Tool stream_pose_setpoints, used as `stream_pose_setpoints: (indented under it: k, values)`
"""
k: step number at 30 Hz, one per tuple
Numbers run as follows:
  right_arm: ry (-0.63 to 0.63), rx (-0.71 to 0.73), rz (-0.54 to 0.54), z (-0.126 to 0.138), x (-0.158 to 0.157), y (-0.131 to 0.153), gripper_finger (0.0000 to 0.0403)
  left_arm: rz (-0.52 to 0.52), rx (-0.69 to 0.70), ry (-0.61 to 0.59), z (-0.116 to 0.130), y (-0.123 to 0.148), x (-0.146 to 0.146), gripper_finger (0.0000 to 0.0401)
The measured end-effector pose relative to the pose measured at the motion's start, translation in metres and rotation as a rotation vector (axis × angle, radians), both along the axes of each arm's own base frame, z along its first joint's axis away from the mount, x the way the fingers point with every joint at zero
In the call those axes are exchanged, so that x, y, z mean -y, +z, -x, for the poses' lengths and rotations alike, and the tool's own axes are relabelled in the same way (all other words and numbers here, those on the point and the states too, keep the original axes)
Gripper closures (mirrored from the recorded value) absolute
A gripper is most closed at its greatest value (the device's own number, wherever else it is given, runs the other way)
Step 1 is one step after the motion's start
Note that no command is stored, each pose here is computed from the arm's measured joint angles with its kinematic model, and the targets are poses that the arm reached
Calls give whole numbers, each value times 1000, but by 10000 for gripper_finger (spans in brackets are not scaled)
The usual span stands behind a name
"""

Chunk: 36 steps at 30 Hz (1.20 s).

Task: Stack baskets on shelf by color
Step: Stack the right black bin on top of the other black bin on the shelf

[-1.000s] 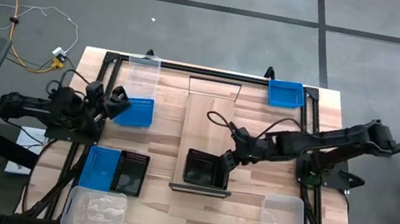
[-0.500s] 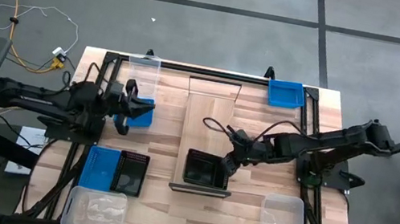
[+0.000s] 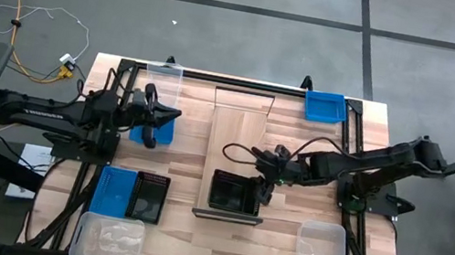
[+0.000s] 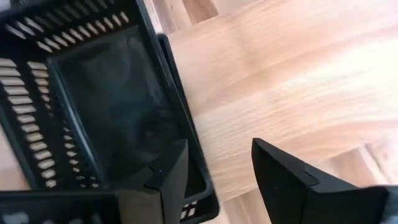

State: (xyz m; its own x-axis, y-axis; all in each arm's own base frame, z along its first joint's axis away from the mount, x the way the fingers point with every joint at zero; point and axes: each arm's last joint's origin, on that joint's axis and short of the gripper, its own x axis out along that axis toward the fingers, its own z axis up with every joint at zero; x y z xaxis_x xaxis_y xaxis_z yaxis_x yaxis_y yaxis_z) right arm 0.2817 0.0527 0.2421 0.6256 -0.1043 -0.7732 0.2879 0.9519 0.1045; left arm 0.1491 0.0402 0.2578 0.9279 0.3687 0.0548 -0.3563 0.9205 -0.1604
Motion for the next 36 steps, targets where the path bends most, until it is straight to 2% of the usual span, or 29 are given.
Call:
stream_pose_setpoints:
  k: [4,12,23,36]
  values:
    - [85,-53,-2,-8,-2,-14,238,14,5,14,1,0,-2,398]
    - [86,-29,8,-18,-4,-22,249,57,18,16,1,0,-3,398]
    - [131,-11,-9,-19,-5,-20,393,60,17,15,1,-1,-3,398]
    - [185,11,-63,-19,-7,-16,400,61,17,15,1,-1,-3,398]
